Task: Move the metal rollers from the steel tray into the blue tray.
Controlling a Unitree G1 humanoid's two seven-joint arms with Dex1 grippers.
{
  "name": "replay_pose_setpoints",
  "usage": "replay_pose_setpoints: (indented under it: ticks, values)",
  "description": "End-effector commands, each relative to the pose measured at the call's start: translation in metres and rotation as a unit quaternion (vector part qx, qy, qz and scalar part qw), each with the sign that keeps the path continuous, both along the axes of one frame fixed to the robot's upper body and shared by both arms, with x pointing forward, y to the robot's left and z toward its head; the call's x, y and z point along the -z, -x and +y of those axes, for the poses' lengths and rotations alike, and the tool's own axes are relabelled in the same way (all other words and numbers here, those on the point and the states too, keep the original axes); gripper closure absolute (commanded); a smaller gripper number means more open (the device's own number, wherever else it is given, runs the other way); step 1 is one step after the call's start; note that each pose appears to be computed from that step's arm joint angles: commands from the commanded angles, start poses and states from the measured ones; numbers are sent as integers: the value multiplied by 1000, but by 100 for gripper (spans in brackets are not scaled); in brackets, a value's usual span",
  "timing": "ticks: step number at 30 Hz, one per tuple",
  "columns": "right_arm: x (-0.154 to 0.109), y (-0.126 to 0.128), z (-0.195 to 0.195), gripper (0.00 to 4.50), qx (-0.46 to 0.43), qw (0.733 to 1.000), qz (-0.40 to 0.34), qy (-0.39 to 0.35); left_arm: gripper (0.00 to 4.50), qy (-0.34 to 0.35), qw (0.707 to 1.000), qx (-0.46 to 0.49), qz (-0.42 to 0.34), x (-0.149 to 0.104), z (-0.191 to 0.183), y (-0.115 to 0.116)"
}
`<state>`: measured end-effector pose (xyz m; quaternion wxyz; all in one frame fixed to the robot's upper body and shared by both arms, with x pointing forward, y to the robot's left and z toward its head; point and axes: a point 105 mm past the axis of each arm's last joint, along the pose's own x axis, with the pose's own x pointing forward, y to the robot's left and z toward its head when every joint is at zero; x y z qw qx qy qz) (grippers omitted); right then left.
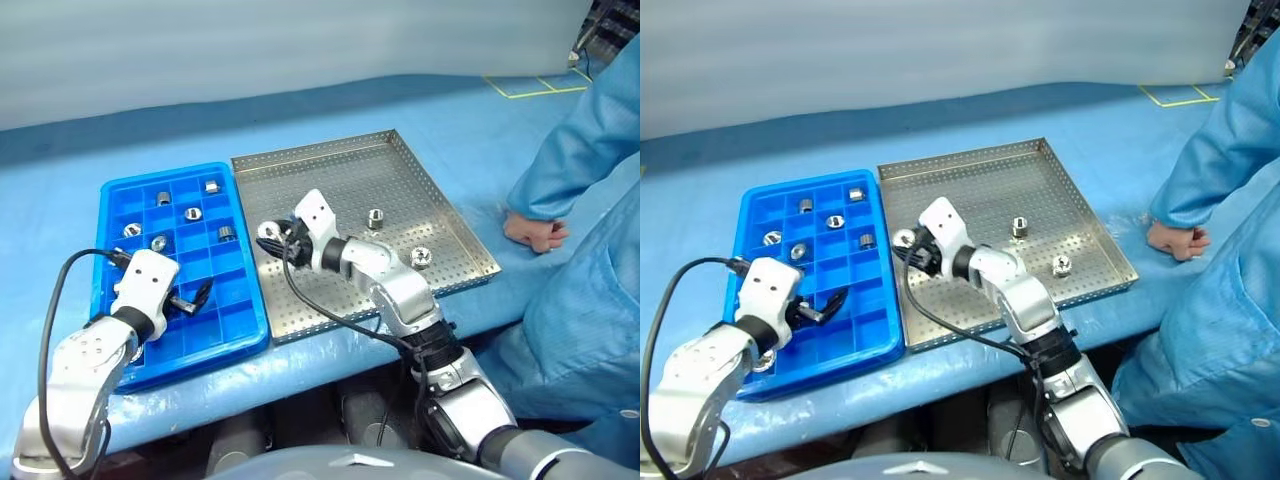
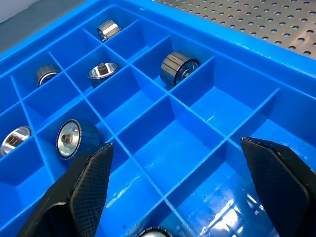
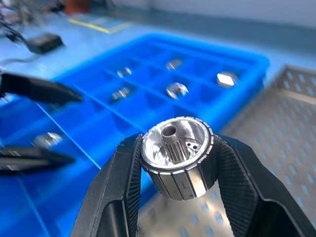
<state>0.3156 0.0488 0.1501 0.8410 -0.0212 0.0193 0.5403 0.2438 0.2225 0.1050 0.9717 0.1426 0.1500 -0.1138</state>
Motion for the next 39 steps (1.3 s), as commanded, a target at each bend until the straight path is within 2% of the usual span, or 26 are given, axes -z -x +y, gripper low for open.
replay_pose_setpoints:
  ticks: [1, 10, 21, 27, 33, 39]
  values:
    - [-17, 8, 27, 265, -50, 998, -20, -16, 0, -5, 998, -41, -47, -22, 16, 8]
    - [11, -1, 61, 265, -83, 996, 18, 5, 0, 6, 995, -87, -50, -18, 22, 28]
    - [44, -15, 59, 265, -59, 996, 50, 34, 0, 20, 996, -70, -52, -16, 8, 30]
    - [29, -18, 52, 70, -45, 999, 11, 10, 0, 25, 997, -48, -55, -17, 1, 21]
    - [-7, -26, 17, 70, 20, 998, -39, -37, 0, 52, 996, -15, -73, -23, -16, 3]
    - [-12, -27, 7, 70, 39, 997, -50, -36, 0, 62, 995, 2, -79, -26, -23, 0]
